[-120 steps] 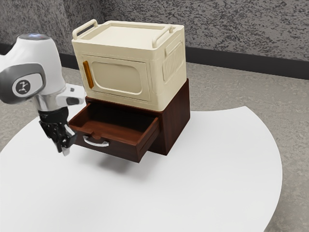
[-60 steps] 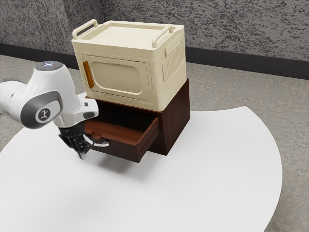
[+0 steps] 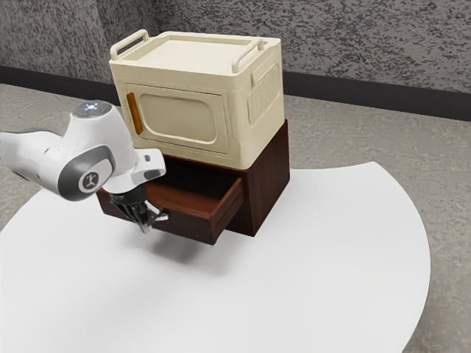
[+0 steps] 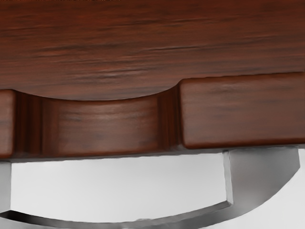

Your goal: Push the drawer handle with one arm to close the drawer

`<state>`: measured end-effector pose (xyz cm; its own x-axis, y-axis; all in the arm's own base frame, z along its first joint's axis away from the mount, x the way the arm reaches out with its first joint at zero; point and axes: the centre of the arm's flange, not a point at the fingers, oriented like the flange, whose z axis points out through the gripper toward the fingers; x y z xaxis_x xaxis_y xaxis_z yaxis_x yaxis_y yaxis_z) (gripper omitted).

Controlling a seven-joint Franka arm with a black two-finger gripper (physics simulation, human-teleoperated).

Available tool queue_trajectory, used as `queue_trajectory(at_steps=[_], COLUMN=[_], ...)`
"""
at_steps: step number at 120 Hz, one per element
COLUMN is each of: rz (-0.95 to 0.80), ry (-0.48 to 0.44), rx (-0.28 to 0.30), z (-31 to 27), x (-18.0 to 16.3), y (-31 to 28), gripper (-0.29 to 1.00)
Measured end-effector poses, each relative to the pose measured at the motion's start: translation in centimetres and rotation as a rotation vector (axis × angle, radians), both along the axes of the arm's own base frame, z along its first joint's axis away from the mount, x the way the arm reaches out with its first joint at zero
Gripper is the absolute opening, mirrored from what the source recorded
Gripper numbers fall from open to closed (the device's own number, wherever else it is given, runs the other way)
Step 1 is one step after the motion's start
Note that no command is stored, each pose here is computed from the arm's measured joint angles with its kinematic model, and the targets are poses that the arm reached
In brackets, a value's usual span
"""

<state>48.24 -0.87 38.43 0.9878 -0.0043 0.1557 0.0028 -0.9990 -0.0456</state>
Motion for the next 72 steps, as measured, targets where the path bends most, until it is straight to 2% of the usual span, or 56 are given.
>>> queue_trajectory(at_steps=[72], rz=[-0.065], ry=[-0.081], rx=[0.041], z=[0.9], x=[8.5], y=[-0.4], gripper=[-0.08])
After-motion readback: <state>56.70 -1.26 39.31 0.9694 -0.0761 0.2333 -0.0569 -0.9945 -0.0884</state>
